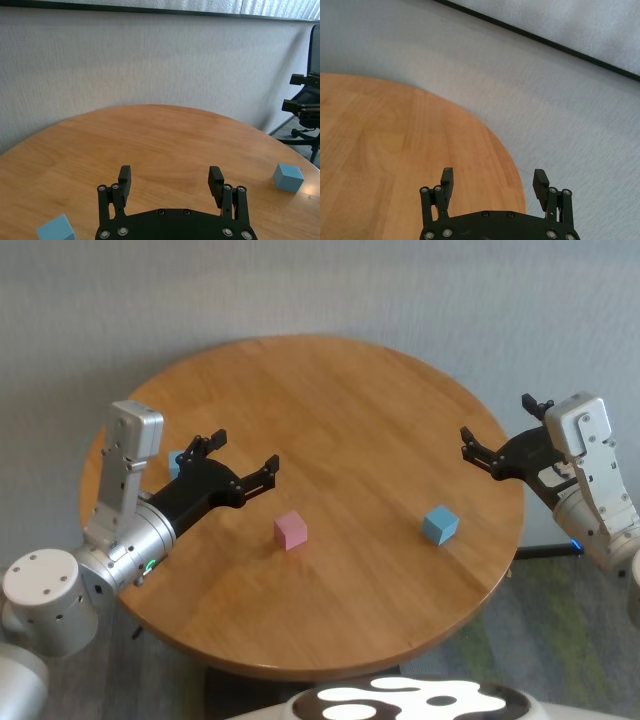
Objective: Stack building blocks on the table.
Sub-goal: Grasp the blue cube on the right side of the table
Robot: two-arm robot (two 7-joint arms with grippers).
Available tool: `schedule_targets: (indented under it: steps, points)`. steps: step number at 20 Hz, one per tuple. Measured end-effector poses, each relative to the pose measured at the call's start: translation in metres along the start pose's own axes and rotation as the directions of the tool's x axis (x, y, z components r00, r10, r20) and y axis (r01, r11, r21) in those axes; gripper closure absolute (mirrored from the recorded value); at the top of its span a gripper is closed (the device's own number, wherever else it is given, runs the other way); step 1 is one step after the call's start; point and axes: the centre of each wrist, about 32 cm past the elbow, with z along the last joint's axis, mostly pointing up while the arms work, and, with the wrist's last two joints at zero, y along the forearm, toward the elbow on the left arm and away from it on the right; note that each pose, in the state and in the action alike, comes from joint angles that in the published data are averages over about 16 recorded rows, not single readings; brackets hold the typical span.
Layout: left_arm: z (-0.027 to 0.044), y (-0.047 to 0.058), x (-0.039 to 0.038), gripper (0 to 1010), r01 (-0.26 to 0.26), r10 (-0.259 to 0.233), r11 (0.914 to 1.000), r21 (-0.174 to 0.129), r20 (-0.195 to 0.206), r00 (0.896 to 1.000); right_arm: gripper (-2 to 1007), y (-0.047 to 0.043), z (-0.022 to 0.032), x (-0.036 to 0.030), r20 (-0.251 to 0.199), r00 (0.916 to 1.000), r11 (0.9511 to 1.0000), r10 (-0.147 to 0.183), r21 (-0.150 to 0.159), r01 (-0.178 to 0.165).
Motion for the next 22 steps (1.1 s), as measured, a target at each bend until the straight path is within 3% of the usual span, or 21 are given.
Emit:
schedule_targets:
  steps: [3, 6, 9, 12, 17, 22]
  points:
    - [0.0001, 0.000, -0.0001, 10, 0.001, -0.001, 1.0000, 0.001, 0.001, 1.000, 0, -0.0052, 0.0061, 0.0023, -0.035, 0.9991, 0.9987, 0.026, -0.043, -0.027]
    - [0.0002, 0.000, 0.0000, 10, 0.006, -0.006, 1.0000, 0.001, 0.000, 1.000, 0, -0.0117, 0.0135, 0.0049, -0.077, 0.9952, 0.9937, 0.061, -0.089, -0.068]
    - [0.0003, 0.000, 0.0000, 10, 0.009, -0.009, 1.0000, 0.000, -0.001, 1.000, 0, -0.0193, 0.0207, 0.0078, -0.118, 0.9873, 0.9834, 0.107, -0.134, -0.122]
    - [0.0005, 0.000, 0.0001, 10, 0.012, -0.012, 0.9999, 0.000, -0.001, 1.000, 0, -0.0255, 0.0251, 0.0104, -0.147, 0.9774, 0.9689, 0.152, -0.173, -0.176]
    - [0.0005, 0.000, 0.0002, 10, 0.015, -0.015, 0.9999, 0.000, -0.002, 1.000, 0, -0.0300, 0.0247, 0.0135, -0.157, 0.9658, 0.9491, 0.207, -0.208, -0.237]
    - [0.0005, 0.000, 0.0002, 10, 0.017, -0.017, 0.9999, 0.000, -0.002, 1.000, 0, -0.0295, 0.0173, 0.0143, -0.130, 0.9613, 0.9374, 0.243, -0.223, -0.267]
